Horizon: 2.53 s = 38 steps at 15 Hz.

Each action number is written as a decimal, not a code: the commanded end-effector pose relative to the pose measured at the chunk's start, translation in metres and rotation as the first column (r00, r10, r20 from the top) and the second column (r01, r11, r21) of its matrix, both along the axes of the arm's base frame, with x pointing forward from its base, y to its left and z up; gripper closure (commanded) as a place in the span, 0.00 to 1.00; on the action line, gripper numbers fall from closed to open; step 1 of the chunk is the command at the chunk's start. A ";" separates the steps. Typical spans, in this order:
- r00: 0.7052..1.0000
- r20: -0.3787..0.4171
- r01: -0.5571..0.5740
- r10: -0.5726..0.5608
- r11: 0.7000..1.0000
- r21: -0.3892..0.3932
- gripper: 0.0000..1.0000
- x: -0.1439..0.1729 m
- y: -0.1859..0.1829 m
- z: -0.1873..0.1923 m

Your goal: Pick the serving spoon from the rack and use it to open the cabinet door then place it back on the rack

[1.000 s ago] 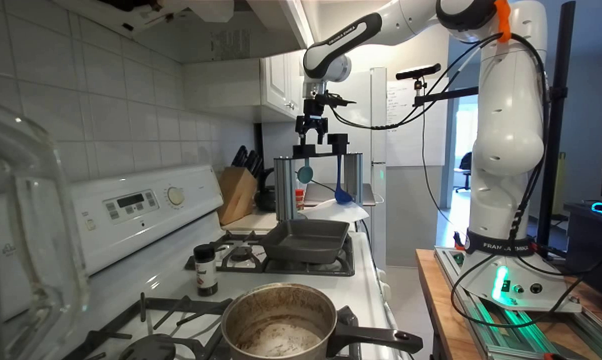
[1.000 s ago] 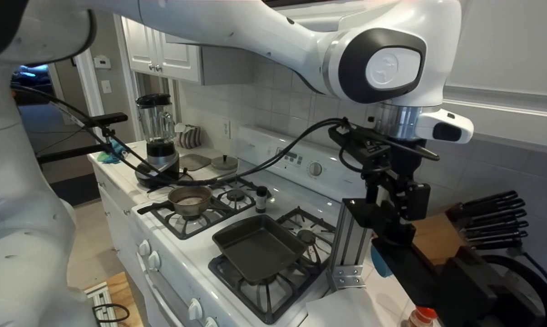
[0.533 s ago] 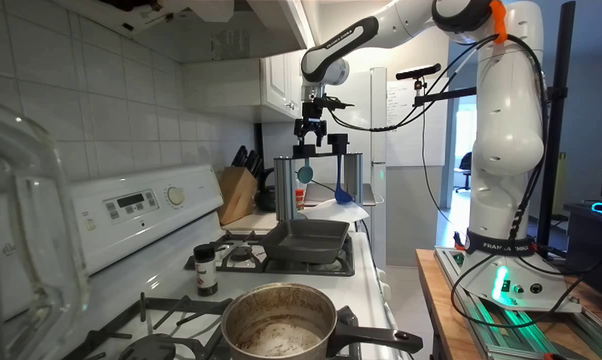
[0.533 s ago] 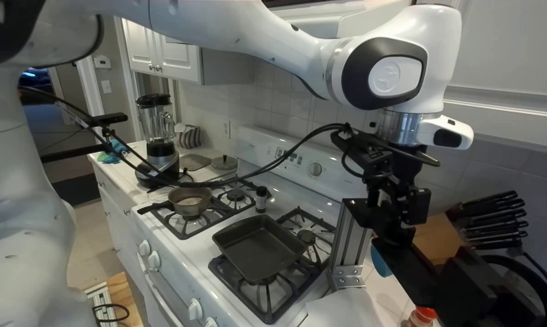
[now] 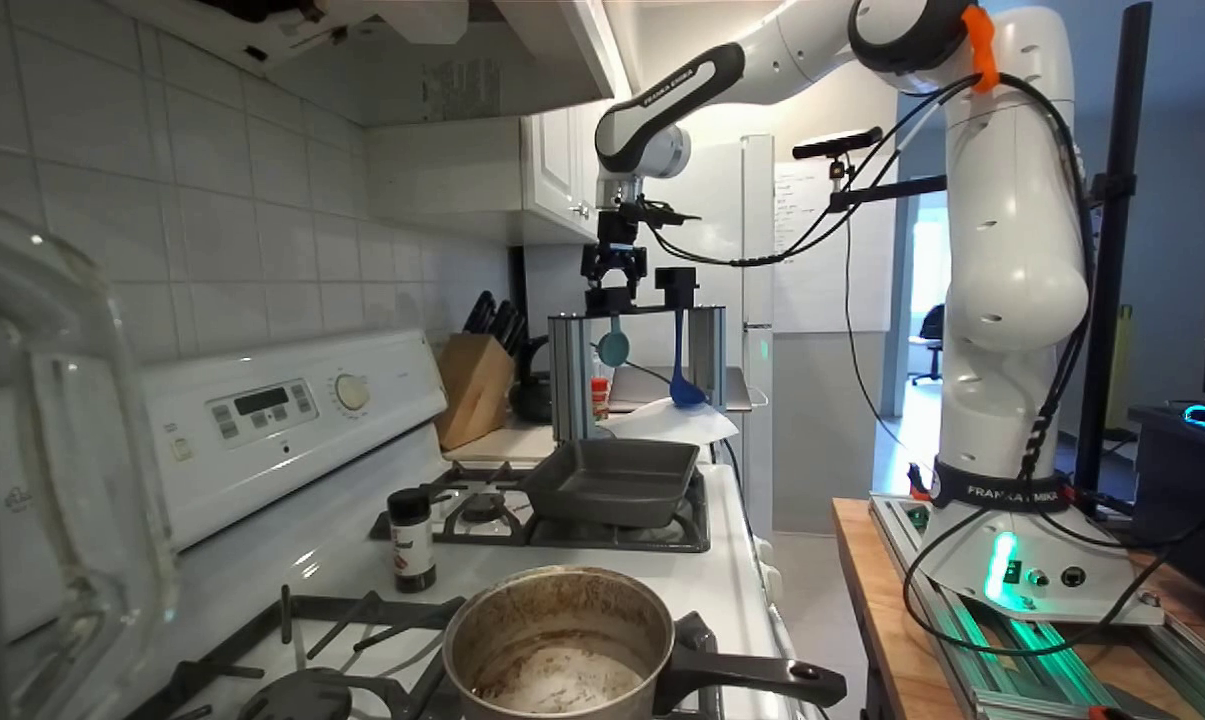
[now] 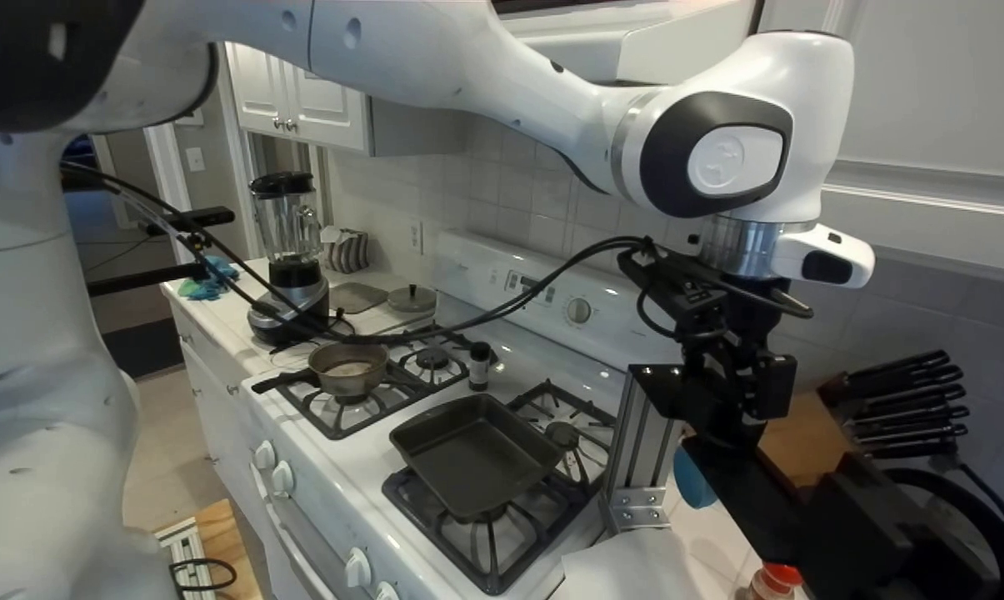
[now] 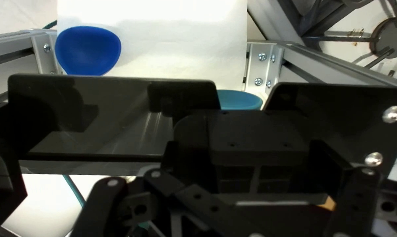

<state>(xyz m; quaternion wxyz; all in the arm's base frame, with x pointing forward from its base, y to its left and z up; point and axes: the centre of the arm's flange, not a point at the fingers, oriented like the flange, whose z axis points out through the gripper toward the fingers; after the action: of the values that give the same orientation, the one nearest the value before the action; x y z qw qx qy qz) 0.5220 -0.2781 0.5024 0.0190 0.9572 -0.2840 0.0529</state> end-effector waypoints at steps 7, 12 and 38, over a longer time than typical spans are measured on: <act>0.998 0.005 0.061 -0.061 0.997 0.037 0.00 0.014 -0.004 0.001; 0.998 -0.025 0.062 -0.061 0.997 0.051 0.00 0.007 0.000 0.005; 0.997 -0.032 0.070 -0.068 0.996 0.062 0.23 0.012 -0.002 -0.004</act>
<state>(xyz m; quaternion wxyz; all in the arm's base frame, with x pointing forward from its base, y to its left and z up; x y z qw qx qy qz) 0.5278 -0.2787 0.4960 0.0078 0.9505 -0.3093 0.0296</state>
